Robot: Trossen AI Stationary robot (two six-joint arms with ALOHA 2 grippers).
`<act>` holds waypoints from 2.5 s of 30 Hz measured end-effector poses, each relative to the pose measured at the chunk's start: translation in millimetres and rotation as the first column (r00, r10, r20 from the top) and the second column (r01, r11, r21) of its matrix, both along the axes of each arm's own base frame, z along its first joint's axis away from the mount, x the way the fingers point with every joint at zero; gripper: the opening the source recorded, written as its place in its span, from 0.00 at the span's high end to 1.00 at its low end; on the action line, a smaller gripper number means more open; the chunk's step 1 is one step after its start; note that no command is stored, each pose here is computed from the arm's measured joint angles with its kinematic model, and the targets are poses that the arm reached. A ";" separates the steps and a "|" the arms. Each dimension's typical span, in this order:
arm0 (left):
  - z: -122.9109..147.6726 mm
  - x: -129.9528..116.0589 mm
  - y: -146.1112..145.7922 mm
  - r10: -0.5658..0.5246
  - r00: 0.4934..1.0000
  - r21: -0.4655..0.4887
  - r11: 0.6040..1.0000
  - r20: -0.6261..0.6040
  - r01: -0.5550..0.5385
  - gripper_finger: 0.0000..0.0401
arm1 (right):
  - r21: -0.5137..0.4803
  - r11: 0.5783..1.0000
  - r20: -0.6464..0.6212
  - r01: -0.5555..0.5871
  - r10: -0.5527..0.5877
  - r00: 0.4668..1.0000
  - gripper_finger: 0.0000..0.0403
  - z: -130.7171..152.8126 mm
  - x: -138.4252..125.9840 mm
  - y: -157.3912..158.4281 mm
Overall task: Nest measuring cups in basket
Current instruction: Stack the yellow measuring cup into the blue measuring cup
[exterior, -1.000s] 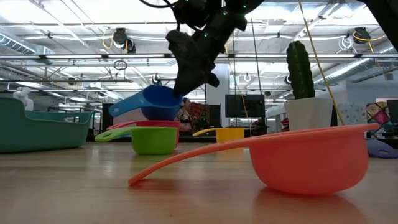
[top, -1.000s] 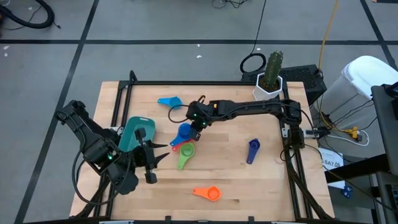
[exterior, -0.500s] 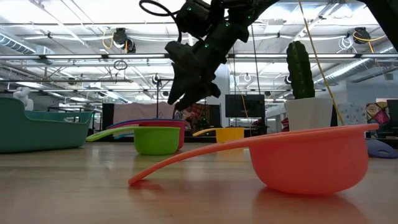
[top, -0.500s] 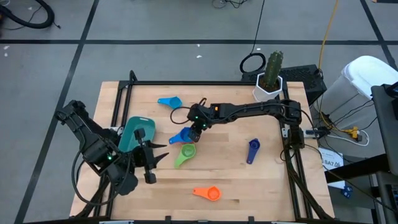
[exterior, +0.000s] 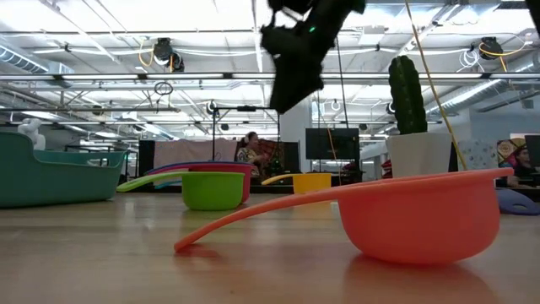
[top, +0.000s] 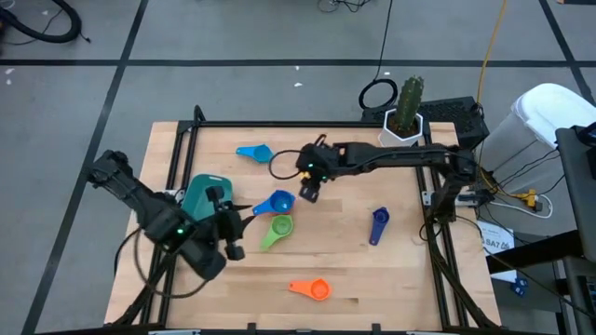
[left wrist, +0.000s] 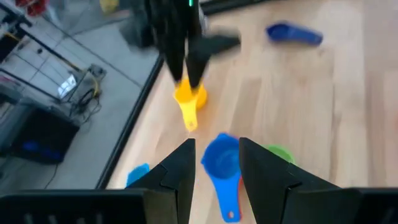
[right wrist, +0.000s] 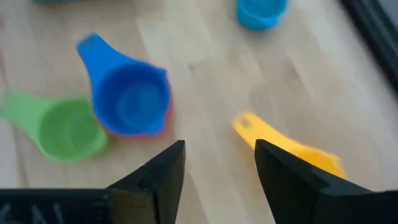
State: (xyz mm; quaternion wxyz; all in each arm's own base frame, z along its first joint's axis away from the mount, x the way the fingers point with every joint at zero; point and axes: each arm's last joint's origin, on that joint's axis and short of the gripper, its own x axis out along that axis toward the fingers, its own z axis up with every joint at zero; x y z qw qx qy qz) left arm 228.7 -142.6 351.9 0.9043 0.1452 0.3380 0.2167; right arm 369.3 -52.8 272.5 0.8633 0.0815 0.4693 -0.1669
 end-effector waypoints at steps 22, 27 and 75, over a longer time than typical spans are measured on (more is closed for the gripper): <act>-40.2 86.1 111.2 -0.352 0.930 0.020 0.934 -0.102 0.356 0.68 | 0.055 0.998 -0.484 -0.031 0.054 0.873 0.56 27.4 -88.6 85.1; -51.0 95.6 149.6 -0.299 0.946 -0.020 0.954 -0.127 0.298 0.68 | 0.055 0.997 -0.485 -0.054 0.074 0.871 0.56 27.3 -93.5 109.3; -158.6 210.1 261.1 -0.377 0.848 -0.162 0.926 -0.371 0.341 0.68 | 0.249 0.942 -0.304 0.224 -0.143 0.942 0.56 28.3 -148.5 248.9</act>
